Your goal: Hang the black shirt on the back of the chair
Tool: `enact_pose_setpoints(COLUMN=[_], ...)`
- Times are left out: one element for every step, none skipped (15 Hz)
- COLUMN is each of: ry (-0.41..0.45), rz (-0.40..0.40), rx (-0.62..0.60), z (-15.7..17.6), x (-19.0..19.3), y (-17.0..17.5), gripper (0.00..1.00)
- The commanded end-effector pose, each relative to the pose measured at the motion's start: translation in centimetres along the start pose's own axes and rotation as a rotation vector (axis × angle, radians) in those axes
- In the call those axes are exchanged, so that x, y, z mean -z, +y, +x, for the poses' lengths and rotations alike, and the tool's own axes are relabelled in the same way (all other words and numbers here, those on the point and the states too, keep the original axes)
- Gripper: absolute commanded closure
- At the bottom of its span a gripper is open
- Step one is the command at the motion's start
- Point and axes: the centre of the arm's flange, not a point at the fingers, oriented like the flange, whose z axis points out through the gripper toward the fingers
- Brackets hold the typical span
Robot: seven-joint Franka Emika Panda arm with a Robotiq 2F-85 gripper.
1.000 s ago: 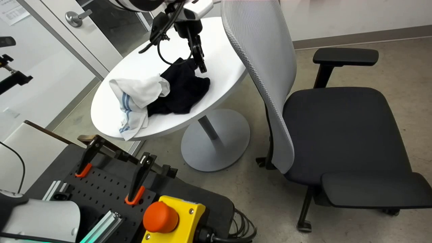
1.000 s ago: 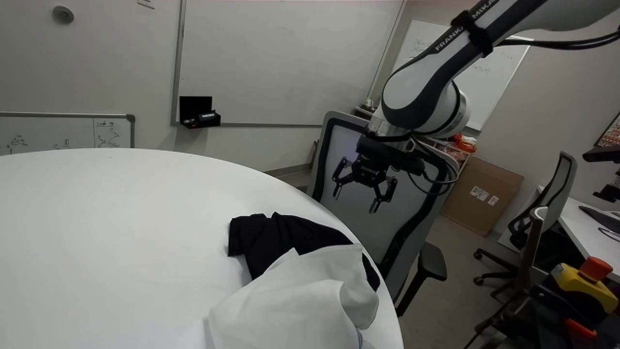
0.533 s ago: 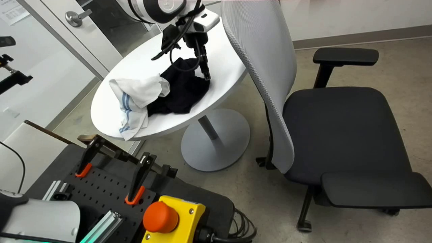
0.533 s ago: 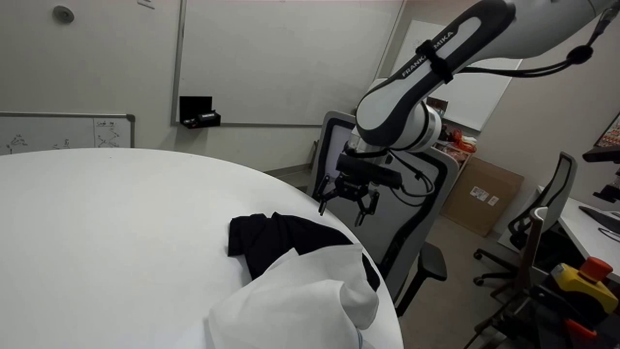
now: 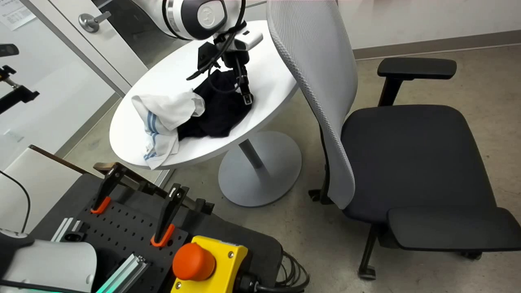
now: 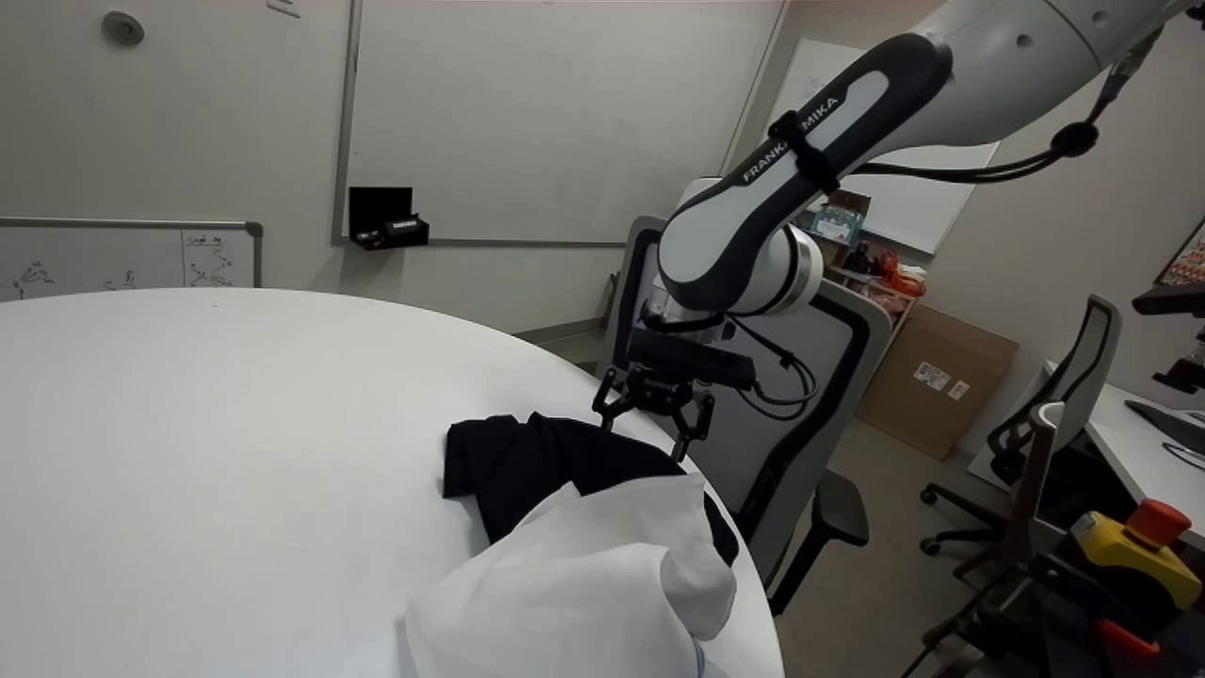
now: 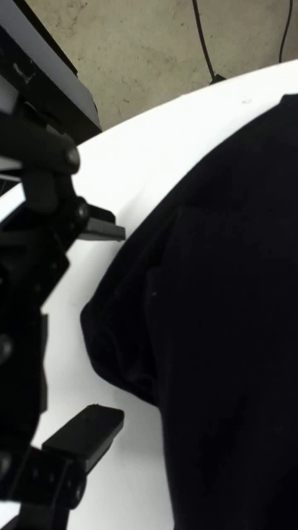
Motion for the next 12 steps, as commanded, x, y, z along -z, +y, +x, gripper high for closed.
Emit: enact_pose_setpoints(ry=[-0.007,-0.007,-0.008,-0.008,-0.010,-0.010,-0.010,-0.011,-0.012,-0.012,-0.012,-0.016], rz=[-0.020,-0.021,-0.023,-0.024,-0.025,-0.025,-0.022,-0.021,-0.019,-0.019,-0.019,-0.022], rx=[0.017,0.019,0.020,0.021,0.021,0.023,0.024,0.025,0.027,0.030,0.034,0.036], z=[0.62,0.73,0.78,0.84,0.84,0.92,0.90,0.89,0.87,0.87,0.85,0.75], x=[-0.91,-1.24,-1.41,-1.54,-1.63,-1.67,-1.56,-1.36,-1.20,-1.08,-0.93,-0.82], y=[-1.39,-1.36,-1.37,-1.38,-1.39,-1.46,-1.59,-1.70,-1.81,-1.90,-1.96,-1.93], gripper=[0.01,0.06,0.26,0.29,0.37,0.44,0.54,0.61,0.68,0.77,0.83,0.92])
